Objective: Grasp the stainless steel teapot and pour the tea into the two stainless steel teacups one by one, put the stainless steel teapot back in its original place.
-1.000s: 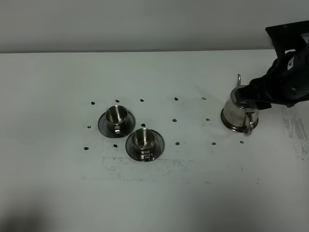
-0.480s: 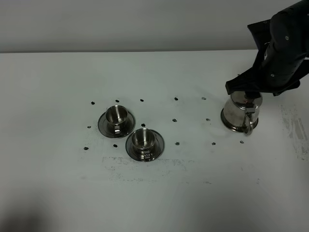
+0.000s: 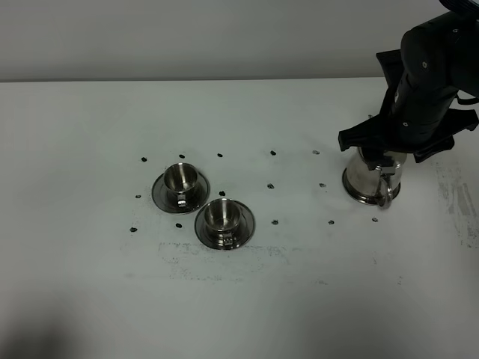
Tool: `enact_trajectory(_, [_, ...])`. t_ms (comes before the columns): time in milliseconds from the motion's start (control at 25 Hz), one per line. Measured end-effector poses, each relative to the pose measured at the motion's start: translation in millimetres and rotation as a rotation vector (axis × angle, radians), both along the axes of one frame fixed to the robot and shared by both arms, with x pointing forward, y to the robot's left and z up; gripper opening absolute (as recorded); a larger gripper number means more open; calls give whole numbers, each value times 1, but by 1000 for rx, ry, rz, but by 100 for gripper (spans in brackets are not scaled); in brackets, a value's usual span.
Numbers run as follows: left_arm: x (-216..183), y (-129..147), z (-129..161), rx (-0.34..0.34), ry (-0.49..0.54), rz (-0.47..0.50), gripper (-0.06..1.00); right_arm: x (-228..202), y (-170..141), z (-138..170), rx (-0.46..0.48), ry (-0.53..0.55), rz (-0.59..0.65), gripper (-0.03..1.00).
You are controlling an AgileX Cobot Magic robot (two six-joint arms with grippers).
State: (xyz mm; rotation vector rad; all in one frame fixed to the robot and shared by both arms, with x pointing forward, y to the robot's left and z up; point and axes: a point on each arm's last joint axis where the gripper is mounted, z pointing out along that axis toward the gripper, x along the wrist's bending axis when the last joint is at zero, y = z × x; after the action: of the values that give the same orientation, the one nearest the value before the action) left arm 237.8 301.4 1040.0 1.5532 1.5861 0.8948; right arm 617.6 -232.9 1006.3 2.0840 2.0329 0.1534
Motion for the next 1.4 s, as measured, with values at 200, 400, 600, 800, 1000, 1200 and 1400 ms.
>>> enact_trajectory(200, [0,0,0,0,0,0,57,2,3,-8,10,14,-4,62])
enact_trajectory(400, [0,0,0,0,0,0,57,3,6,-18,3,30,-1,61])
enact_trajectory(600, [0,0,0,0,1,0,57,5,6,-25,-2,43,0,61])
enact_trajectory(800, [0,0,0,0,1,0,57,9,6,-29,8,19,-9,60])
enact_trajectory(1000, [0,0,0,0,1,0,57,12,-4,-35,1,30,-41,60])
enact_trajectory(1200, [0,0,0,0,1,0,57,14,-5,-43,-2,46,-45,60])
enact_trajectory(1400, [0,0,0,0,1,0,57,17,-4,-55,-5,66,-44,59])
